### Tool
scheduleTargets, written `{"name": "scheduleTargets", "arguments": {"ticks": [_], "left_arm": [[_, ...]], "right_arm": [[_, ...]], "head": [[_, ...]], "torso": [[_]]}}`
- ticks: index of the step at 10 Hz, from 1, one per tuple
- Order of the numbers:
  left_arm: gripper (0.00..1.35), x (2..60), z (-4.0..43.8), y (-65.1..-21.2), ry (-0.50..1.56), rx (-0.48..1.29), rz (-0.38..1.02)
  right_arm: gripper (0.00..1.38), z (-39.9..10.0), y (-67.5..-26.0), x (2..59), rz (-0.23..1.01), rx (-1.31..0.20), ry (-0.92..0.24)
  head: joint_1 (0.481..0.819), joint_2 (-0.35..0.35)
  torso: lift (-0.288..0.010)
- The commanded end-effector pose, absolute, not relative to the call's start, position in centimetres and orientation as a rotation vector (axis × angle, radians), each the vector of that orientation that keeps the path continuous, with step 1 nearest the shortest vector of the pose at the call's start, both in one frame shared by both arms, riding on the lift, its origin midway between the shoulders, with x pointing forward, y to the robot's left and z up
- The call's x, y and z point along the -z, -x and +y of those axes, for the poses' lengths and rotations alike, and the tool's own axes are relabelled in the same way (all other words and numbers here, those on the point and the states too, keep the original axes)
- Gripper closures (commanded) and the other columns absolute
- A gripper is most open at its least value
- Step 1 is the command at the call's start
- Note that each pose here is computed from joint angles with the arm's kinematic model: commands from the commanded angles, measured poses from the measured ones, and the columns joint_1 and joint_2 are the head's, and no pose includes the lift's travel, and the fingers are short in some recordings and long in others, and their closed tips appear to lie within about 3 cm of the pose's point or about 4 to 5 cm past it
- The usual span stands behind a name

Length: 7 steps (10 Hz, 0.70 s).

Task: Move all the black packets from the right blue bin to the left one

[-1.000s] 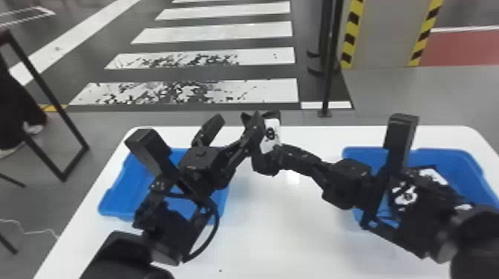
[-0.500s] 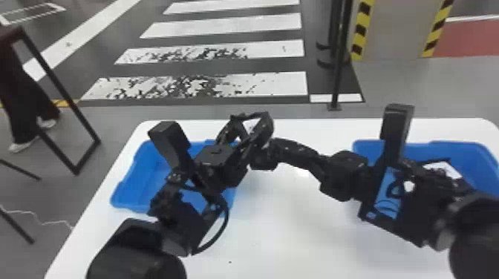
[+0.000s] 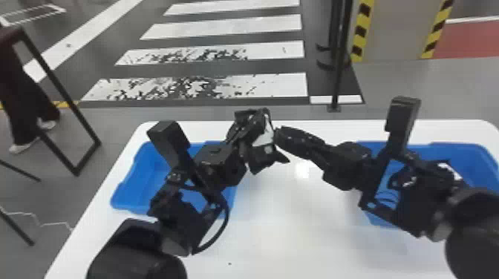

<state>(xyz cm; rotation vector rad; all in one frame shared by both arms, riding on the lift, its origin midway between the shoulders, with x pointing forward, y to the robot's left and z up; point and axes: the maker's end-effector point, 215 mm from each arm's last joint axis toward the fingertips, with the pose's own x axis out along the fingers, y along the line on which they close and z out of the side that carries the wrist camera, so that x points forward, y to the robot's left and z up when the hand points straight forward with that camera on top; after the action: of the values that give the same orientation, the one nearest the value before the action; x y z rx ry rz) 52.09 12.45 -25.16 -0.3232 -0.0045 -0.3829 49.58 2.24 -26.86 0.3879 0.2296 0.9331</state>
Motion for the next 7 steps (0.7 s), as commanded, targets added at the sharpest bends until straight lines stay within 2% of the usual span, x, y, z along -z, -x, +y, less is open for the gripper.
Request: {"name": "scheduleTargets", "arguments": {"ticks": [1,2,4,6,7], "left_arm": [[1.22,24.3,13.4,-52.4,0.304,0.363,-0.035],[1.22,23.5,16.4,-53.4,0.221,0.293,-0.073],[1.22,25.1,23.7,-56.0,0.048,0.094,-0.125],[1.22,28.8,28.0,-57.0,-0.001,-0.043,-0.082],[1.02,30.3,28.9,-57.1,-0.009,-0.069,-0.042]], "right_arm": [[0.29,1.8,-50.0,26.8,0.208,-0.92,-0.414],[0.03,1.5,-50.0,27.2,0.207,-0.911,-0.429],[0.1,0.1,-49.8,28.3,0.219,-0.877,-0.489],[0.11,-1.1,-50.0,28.7,0.219,-0.853,-0.495],[0.1,-1.2,-50.0,28.5,0.215,-0.851,-0.494]], "head": [[0.665,0.159],[0.656,0.16],[0.643,0.19],[0.644,0.245],[0.653,0.263]], "torso": [[-0.14],[-0.14],[-0.14],[-0.14],[-0.14]]}}
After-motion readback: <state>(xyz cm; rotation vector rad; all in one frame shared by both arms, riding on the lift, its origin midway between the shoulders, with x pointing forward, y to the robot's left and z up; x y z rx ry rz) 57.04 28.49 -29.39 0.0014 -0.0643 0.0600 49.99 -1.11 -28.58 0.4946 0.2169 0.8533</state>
